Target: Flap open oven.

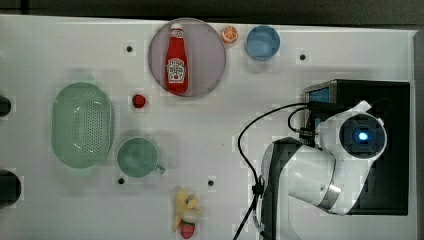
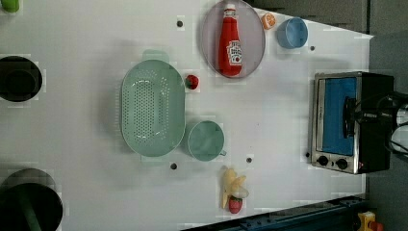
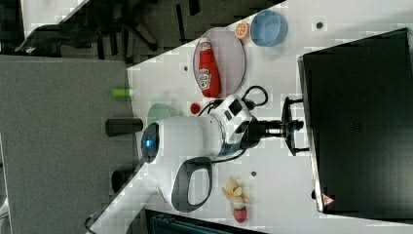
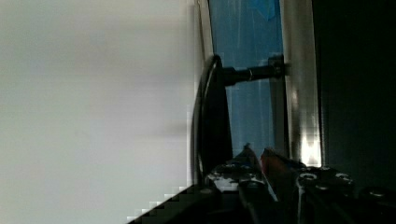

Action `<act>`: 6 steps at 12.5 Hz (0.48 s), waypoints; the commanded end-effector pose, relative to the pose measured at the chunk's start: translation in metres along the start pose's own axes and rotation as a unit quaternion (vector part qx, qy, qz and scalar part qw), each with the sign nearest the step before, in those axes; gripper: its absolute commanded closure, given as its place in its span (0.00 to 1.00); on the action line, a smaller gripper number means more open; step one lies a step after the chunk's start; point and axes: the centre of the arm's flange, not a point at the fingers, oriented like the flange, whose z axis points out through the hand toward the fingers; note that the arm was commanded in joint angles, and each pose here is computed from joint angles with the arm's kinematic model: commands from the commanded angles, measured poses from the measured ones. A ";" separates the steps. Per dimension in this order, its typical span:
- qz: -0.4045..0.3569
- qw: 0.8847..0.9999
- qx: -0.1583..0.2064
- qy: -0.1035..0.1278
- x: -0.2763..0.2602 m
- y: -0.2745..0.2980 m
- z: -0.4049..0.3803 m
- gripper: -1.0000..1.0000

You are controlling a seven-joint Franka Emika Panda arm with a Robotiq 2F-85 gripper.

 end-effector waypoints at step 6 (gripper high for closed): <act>-0.030 0.994 -0.096 -0.031 0.012 -0.075 0.003 0.82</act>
